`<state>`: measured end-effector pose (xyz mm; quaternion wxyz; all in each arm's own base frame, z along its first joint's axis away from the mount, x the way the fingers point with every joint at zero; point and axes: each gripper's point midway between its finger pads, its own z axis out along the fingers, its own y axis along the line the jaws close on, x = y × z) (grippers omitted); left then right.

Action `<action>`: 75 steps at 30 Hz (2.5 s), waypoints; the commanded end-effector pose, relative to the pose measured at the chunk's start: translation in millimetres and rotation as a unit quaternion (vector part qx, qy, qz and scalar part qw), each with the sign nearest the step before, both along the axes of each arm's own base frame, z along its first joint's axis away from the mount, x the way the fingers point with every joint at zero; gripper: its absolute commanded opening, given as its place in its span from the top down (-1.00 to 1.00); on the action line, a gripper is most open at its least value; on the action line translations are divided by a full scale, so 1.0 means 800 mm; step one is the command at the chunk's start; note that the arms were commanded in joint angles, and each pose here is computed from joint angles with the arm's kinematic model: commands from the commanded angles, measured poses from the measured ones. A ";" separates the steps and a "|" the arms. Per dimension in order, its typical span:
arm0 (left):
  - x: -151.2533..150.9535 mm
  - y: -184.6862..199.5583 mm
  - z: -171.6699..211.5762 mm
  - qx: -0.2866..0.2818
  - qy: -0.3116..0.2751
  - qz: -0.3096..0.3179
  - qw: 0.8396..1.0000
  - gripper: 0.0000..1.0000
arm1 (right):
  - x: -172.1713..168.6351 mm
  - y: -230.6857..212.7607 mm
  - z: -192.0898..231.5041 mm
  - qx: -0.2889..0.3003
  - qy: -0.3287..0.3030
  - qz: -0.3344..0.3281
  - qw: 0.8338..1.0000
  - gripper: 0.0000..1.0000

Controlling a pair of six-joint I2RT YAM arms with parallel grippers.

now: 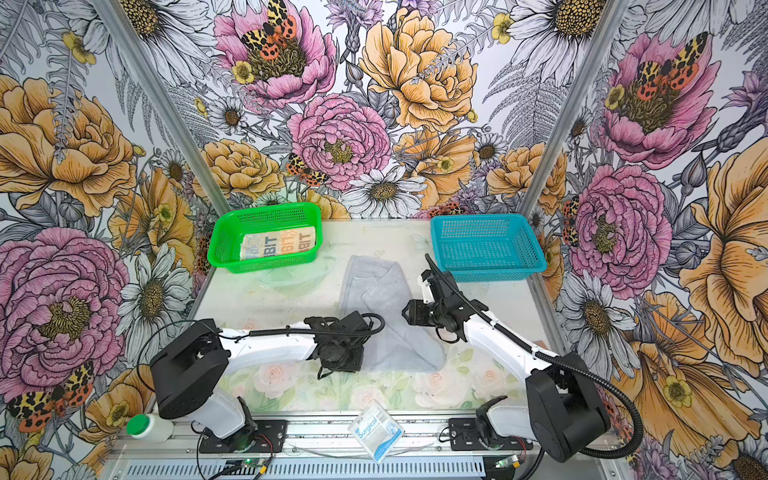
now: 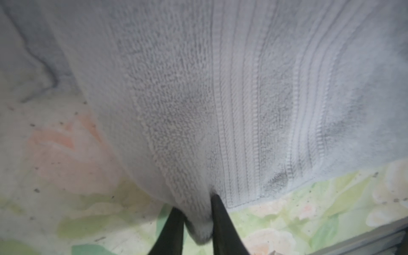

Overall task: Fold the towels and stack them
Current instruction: 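Lay the grey towel down with the right gripper while the left gripper grasps it, then move the right gripper to the towel's far corner while left holds near corner, then grasp the far corner of the grey towel with the right gripper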

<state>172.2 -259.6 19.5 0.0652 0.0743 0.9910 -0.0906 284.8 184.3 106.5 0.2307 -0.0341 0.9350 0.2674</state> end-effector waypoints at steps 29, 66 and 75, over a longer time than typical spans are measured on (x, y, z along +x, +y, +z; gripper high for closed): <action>-0.032 0.105 0.003 -0.065 -0.043 0.107 0.991 1.00 | 0.201 0.234 -0.020 0.022 -0.060 0.189 0.980 -0.06; -0.027 0.123 0.009 -0.098 -0.047 0.129 0.986 1.00 | 0.205 0.252 -0.099 -0.052 -0.045 0.187 0.980 0.58; -0.029 0.125 0.006 -0.095 -0.045 0.130 0.986 1.00 | 0.202 0.254 -0.099 -0.052 -0.042 0.192 0.979 1.00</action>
